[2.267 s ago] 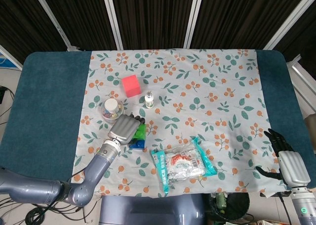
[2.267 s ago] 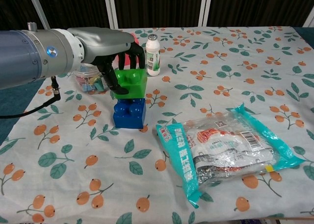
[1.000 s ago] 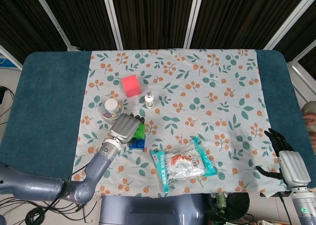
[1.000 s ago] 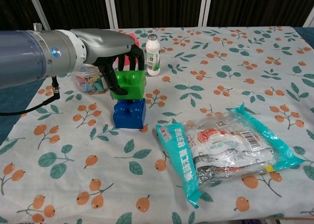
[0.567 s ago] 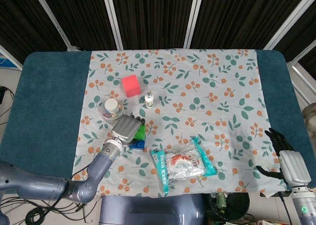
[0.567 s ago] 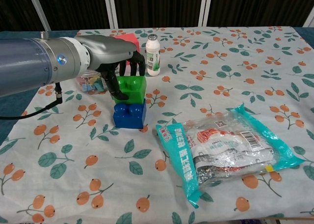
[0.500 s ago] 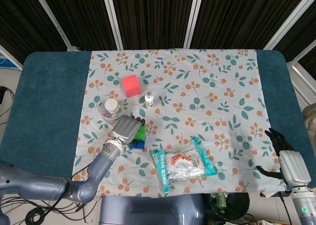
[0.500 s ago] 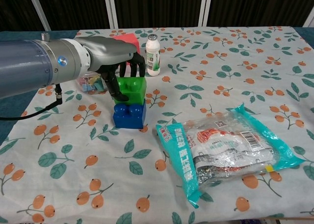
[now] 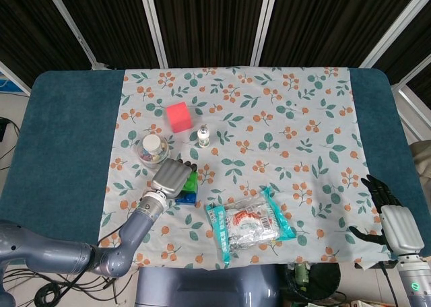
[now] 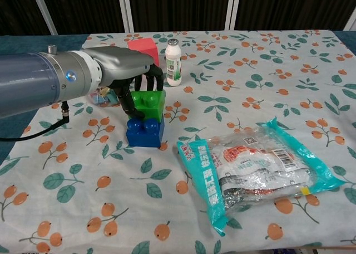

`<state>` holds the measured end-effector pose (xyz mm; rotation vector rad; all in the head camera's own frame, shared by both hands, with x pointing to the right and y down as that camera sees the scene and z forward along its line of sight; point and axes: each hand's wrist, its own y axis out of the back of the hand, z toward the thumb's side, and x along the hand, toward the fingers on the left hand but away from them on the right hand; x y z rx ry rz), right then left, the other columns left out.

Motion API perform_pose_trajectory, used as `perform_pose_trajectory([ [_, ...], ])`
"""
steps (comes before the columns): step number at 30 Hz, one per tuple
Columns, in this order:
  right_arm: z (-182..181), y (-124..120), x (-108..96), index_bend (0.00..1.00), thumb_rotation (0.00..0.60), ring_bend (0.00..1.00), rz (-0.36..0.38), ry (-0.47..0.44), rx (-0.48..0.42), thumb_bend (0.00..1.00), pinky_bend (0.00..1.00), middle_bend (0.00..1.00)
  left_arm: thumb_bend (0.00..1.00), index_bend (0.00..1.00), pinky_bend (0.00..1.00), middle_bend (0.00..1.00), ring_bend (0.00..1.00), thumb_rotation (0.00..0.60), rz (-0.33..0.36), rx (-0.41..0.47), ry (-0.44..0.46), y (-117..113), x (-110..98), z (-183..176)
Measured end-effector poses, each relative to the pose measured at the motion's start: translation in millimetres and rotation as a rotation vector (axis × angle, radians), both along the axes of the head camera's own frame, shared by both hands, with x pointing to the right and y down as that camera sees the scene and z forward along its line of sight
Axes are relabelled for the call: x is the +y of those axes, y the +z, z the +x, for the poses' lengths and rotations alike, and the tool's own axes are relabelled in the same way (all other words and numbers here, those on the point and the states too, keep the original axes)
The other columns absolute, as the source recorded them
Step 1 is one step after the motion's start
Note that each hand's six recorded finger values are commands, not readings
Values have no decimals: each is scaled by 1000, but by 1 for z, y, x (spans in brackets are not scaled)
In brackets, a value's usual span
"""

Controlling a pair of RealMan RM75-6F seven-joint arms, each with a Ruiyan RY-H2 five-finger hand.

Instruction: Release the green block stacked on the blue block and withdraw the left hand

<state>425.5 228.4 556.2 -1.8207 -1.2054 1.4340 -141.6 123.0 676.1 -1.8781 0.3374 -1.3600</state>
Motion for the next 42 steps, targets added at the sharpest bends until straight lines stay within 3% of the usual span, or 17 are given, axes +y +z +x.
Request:
perform_pose_trajectory([
  [5, 0, 0, 0, 24, 600, 0, 0, 2, -1, 220, 208, 0, 339, 495, 482, 480, 410, 600, 3, 4, 3, 0, 1, 1],
  [8, 0, 0, 0, 24, 600, 0, 0, 1, 0, 220, 209, 0, 253, 363, 343, 331, 271, 600, 13, 9, 8, -1, 0, 1],
  [12, 1, 0, 0, 24, 600, 0, 2, 2, 4, 219, 208, 0, 122, 104, 151, 73, 43, 600, 16, 26, -2, -5, -1, 0],
  [15, 1, 0, 0, 24, 600, 0, 3, 4, 5, 219, 208, 0, 91, 6, 77, 0, 0, 600, 21, 35, -10, -9, -4, -1],
  [29, 1, -1, 1, 24, 600, 0, 6, -4, 17, 220, 209, 0, 85, 0, 68, 0, 0, 600, 91, 91, -33, -46, -8, -33],
  [35, 0, -1, 1, 24, 600, 0, 9, -14, 32, 221, 209, 0, 85, 0, 68, 0, 0, 600, 151, 95, -85, -66, 5, -89],
  [42, -2, -1, 2, 24, 600, 0, 13, -22, 47, 220, 208, 0, 85, 0, 49, 0, 0, 600, 248, 101, -188, -89, 38, -172],
])
